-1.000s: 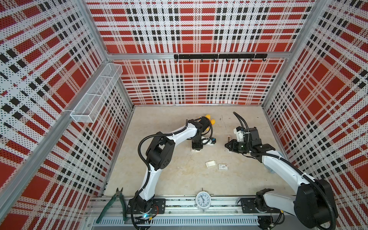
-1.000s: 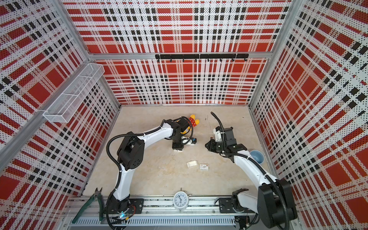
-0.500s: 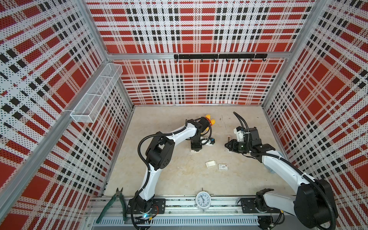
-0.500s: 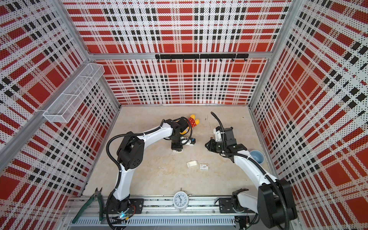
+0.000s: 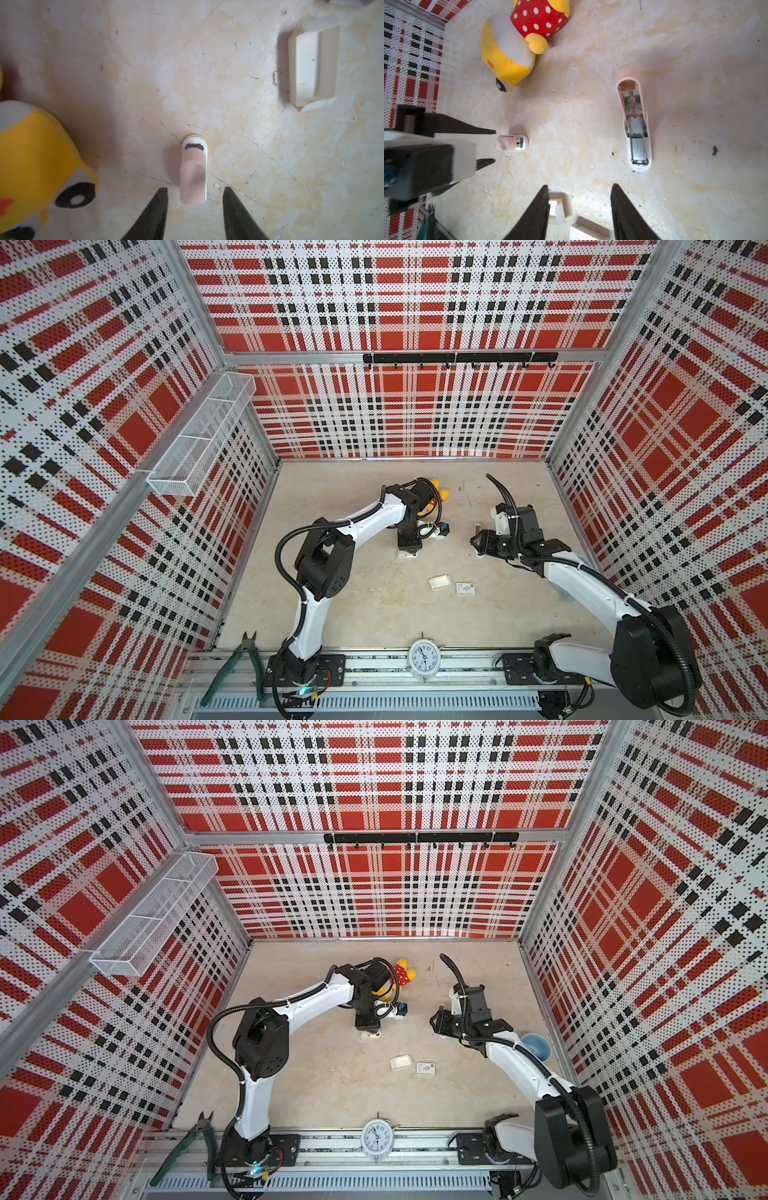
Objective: Load the staples into the stapler
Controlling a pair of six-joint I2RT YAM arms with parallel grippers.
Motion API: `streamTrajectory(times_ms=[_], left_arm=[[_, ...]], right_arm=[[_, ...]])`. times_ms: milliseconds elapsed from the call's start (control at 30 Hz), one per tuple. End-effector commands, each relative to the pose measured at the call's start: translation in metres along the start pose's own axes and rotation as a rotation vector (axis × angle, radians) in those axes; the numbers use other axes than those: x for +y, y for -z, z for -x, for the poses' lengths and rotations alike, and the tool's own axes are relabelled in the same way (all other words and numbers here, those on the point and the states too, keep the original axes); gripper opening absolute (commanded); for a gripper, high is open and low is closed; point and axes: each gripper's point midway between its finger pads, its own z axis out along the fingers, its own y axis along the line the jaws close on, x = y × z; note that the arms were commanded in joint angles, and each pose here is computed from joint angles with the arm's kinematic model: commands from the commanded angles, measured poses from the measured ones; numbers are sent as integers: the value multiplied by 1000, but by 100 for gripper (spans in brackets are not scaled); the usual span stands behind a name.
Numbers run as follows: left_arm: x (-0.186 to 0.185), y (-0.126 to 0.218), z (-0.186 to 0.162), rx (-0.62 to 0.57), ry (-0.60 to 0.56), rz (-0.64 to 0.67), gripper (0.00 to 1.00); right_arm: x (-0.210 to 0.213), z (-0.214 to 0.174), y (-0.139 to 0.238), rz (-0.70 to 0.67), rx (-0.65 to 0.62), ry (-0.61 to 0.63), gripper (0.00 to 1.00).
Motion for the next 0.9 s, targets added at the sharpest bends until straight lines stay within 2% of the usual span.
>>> streamTrajectory(times_ms=[0, 67, 267, 433, 667, 867], left_arm=[[0, 25, 5, -39, -5, 17, 48], [1, 35, 7, -52, 12, 25, 48], [11, 81, 15, -191, 124, 29, 49], [16, 111, 10, -288, 194, 23, 54], [25, 127, -2, -332, 255, 35, 56], [26, 127, -8, -339, 288, 26, 56]], right_arm=[[-18, 10, -9, -86, -53, 44, 52], [-21, 11, -13, -93, -62, 54, 53], [-34, 11, -34, -156, -7, 109, 54], [-44, 12, -45, -199, 9, 132, 54], [-37, 18, -56, -156, 1, 164, 54], [-43, 20, -68, -185, 31, 178, 51]])
